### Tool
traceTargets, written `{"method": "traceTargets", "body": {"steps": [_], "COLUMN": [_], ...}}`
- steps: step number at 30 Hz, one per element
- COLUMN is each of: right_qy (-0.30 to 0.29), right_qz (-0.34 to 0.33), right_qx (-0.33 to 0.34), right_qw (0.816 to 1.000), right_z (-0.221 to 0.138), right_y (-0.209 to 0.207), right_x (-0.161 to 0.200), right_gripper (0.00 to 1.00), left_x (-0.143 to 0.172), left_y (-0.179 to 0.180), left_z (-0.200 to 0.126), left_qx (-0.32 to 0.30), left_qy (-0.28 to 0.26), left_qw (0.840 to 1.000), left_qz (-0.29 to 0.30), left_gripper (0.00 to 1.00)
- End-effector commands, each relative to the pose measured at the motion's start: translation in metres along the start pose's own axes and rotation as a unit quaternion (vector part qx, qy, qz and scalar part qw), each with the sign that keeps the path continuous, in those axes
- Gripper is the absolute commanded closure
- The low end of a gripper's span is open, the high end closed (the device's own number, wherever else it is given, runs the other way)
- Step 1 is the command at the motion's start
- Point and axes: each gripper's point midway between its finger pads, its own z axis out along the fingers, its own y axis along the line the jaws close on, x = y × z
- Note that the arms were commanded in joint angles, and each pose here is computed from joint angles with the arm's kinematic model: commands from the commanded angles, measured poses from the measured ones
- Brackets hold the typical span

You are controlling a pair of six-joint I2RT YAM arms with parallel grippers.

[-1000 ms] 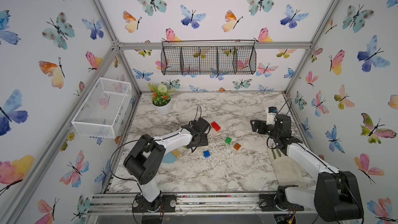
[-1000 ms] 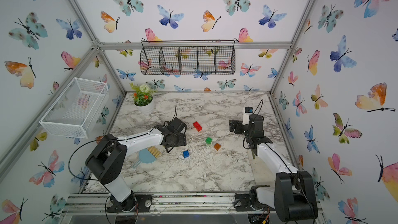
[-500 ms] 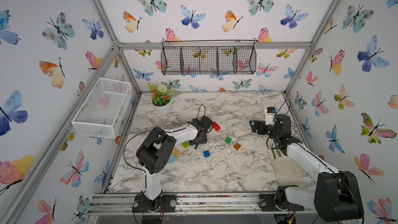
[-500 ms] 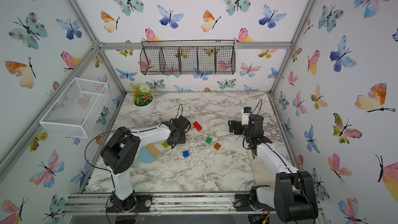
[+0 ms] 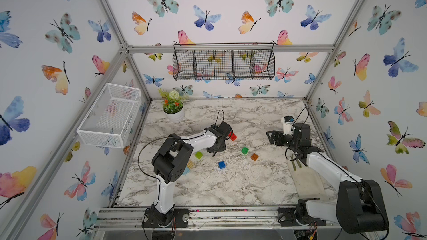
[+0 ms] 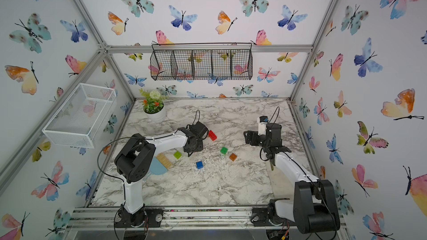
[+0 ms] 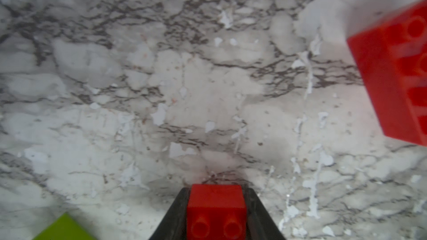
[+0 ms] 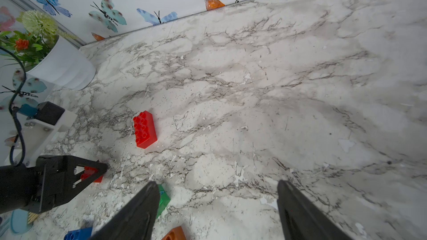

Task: Assemble the letter v with lego
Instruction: Adjust the lego brick at the center of the board.

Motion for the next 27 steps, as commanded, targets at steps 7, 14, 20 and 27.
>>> {"method": "traceTargets", "body": {"steps": [7,14,20,27], "right_qy": [0.052,0.067,0.096,0.173], "right_qz": [0.016,0.011,-0.051,-0.188], "right_qx": [-0.034,-0.046,-0.079,-0.107], "right_qw": [0.998,0.997,0.991,0.961], "right_z": [0.004,0.006,0.028,0.079], "right_y": [0.023,0.041,0.091,0.142], "right_x": [0.019,0.029,0.038,0.054], "right_gripper": [0.18,0.2,0.2,0.19], "left_x": [0.014,-0.011,-0.03,-0.023], "left_y": [-0.027,-0.025,0.015,0.076], "left_z": [0.007,-0.043,-0.1,-0.148], "left_qx": [0.004,0.041,0.144,0.216], "left_qy": [0.03,-0.01,-0.059,-0.103], "left_qw": [0.999,0.999,0.986,0.967], "left_qz": [0.015,0.0,-0.062,-0.084], "left_gripper": [0.48,0.22,0.1,0.02]}}
